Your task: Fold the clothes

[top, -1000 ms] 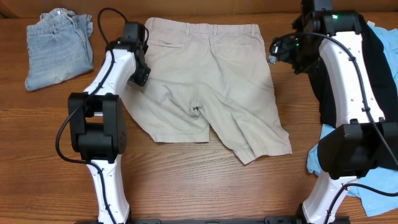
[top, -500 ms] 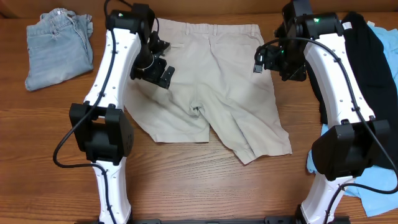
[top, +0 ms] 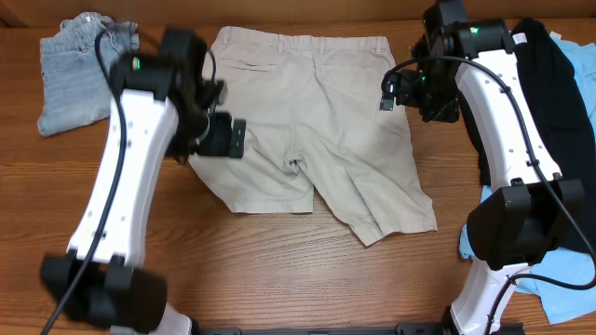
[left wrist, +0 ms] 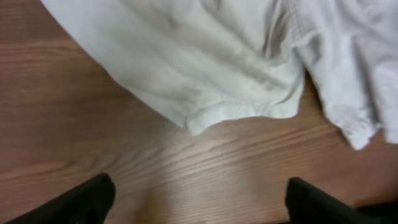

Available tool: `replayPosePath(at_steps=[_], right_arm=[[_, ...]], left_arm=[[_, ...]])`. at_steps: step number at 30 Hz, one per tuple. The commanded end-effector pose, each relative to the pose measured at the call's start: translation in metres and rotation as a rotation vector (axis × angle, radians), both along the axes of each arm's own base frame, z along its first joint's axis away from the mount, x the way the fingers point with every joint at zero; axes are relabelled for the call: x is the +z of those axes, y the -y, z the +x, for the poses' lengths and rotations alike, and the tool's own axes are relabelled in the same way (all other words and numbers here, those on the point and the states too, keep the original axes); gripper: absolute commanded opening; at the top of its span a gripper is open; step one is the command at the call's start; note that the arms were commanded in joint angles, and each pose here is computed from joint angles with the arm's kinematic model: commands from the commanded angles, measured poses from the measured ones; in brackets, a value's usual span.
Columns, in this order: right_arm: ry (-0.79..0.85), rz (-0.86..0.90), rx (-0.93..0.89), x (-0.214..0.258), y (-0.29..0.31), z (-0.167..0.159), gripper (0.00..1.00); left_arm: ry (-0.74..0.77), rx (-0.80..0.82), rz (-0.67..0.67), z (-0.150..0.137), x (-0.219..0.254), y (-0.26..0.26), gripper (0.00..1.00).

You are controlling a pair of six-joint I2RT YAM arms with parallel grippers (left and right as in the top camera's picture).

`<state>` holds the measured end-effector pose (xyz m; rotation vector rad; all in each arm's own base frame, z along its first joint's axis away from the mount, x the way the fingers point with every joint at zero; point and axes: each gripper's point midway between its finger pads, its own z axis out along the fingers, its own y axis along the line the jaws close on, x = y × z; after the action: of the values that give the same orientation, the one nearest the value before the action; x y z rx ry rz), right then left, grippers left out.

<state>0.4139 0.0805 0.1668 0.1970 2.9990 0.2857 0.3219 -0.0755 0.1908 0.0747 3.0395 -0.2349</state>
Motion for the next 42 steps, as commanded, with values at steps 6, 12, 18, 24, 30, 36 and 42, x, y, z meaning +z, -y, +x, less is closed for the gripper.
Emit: replayPosePath(at_steps=[6, 12, 18, 24, 30, 36, 42], right_arm=[[0.074, -0.003, 0.013, 0.015, 0.002, 0.007, 0.97], [0.08, -0.007, 0.032, 0.015, 0.002, 0.008, 0.97], [0.082, -0.007, 0.035, 0.015, 0.002, 0.008, 0.97], [0.08, -0.008, 0.035, 0.015, 0.002, 0.008, 0.97], [0.08, -0.008, 0.035, 0.015, 0.002, 0.008, 0.96], [0.08, -0.008, 0.034, 0.015, 0.002, 0.008, 0.97], [0.08, -0.008, 0.035, 0.015, 0.002, 0.008, 0.97]], left_arm=[[-0.143, 0.228, 0.006, -0.055, -0.101, -0.006, 0.54], [-0.11, 0.313, 0.066, -0.055, -0.138, -0.018, 0.51], [-0.024, 0.369, 0.093, -0.044, -0.162, -0.027, 0.51], [0.064, 0.381, 0.092, -0.028, -0.168, -0.029, 0.47], [0.116, 0.386, 0.087, -0.016, -0.166, -0.03, 0.4], [0.1, 0.385, 0.092, -0.021, -0.171, -0.03, 0.38], [0.085, 0.384, 0.097, -0.031, -0.182, -0.032, 0.4]])
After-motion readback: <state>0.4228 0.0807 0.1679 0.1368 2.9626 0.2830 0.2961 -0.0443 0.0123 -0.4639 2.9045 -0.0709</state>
